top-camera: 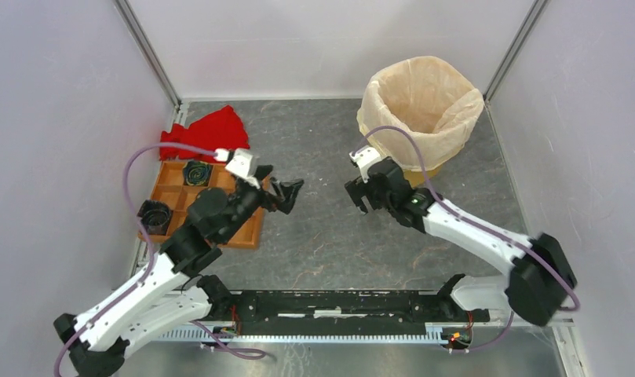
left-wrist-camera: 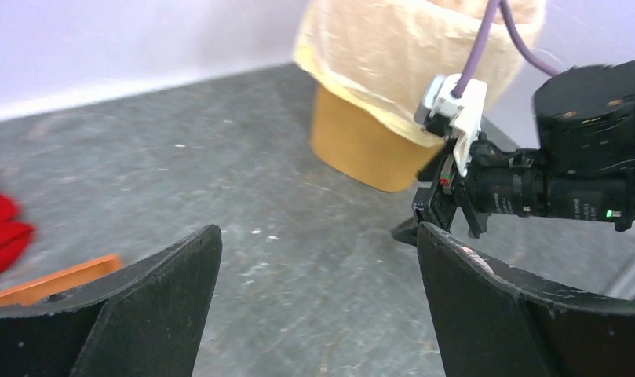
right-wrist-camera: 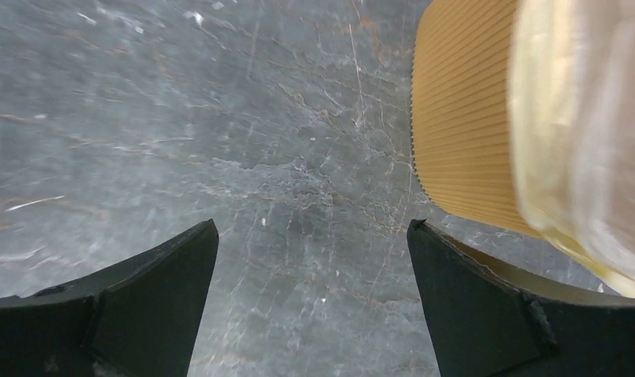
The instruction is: Put the trash bags into the trash bin
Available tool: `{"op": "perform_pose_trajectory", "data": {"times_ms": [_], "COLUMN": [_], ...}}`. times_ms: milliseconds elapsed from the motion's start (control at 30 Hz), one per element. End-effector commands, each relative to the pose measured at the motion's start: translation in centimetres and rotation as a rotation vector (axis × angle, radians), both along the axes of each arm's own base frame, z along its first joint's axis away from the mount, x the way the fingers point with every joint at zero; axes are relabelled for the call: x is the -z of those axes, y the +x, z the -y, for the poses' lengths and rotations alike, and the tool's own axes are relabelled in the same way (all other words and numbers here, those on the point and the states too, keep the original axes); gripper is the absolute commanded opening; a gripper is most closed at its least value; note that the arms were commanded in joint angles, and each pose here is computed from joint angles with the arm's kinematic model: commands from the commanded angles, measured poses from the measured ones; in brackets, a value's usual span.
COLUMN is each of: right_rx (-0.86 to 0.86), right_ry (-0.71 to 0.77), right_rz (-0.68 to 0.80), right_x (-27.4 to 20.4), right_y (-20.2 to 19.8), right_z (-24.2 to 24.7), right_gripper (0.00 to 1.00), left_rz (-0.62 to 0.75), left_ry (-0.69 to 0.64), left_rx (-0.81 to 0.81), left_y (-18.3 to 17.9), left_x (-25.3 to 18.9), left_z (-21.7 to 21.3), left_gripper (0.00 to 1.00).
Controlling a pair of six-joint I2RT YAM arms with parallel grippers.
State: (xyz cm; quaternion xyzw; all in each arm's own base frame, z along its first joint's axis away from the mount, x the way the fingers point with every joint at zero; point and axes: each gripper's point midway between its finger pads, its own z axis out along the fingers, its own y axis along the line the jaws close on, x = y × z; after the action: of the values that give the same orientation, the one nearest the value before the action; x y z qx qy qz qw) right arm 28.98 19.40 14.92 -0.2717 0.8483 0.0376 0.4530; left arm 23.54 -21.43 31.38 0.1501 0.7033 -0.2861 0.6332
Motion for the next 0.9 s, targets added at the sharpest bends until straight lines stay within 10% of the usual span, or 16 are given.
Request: {"op": "perform_pose_trajectory", "data": {"times_ms": [0, 233, 867], "right_rx": [0.137, 0.309, 0.583], "right_ry": [-0.083, -0.318, -0.374], "right_rz": [0.053, 0.06, 0.047], "right_x": [1.6, 5.5, 8.7], "right_y": [4.1, 8.1, 18.1], "right_z": [-0.2, 2.6, 14.9], "right_gripper": [0.98, 0.98, 0.98], "left_rz": [0.097, 0.164, 0.152], "left_ry": [0.133, 0.092, 0.136], "left_rx": [-0.246, -0.339, -0.288], "left_y": [0.5, -0.3, -0.3], "left_x": [1.5, 1.7, 2.4], "left_z": [-6.5, -9.5, -8.5], "left_gripper": [1.0, 0.99, 0.96]}}
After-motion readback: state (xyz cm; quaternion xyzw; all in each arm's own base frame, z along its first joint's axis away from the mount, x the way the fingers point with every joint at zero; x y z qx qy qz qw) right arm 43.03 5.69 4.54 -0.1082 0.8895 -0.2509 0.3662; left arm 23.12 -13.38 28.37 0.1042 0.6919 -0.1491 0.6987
